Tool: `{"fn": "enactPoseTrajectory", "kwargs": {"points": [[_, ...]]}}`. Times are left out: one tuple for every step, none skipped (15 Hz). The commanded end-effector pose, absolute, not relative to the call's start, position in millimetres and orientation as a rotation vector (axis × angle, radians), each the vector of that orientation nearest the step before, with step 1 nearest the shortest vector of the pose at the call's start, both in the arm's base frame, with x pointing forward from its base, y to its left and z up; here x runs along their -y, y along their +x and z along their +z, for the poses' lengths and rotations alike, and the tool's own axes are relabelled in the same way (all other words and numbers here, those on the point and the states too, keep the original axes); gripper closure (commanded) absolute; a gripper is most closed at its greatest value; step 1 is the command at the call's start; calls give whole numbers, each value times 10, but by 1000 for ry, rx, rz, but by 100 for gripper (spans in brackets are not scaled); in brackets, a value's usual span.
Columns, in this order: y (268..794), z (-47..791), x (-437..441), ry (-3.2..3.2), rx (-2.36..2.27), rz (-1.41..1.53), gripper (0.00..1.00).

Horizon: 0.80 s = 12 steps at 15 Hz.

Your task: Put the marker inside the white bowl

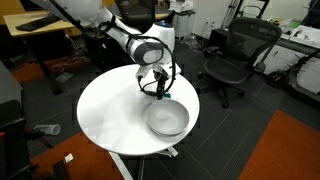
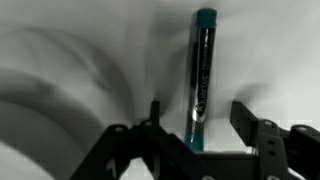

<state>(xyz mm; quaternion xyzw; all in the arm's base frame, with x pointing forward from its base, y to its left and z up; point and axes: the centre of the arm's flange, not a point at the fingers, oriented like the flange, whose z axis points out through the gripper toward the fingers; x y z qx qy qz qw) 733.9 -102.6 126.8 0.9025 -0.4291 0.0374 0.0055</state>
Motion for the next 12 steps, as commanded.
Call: {"fn": "enactPoseTrajectory", "kwargs": {"points": [[7451, 1251, 1071, 2838, 1333, 99, 58], [7456, 1270, 1078, 2837, 1334, 99, 64], [7458, 1278, 1082, 2835, 1334, 97, 72], [7461, 1290, 1084, 2836, 1334, 100, 79], [7460, 1291, 1086, 2835, 1335, 100, 86], [7453, 1292, 1089, 2835, 1335, 99, 95], [7448, 1293, 1094, 2834, 1337, 97, 99], [7429, 1316, 1091, 2833, 1340, 91, 98], [7394, 1367, 1078, 2838, 1338, 88, 95], [7362, 1418, 1072, 2835, 1343, 89, 95], [7313, 1507, 1065, 2841, 1342, 99, 95], [7269, 1593, 1061, 2849, 1340, 110, 95]]}}
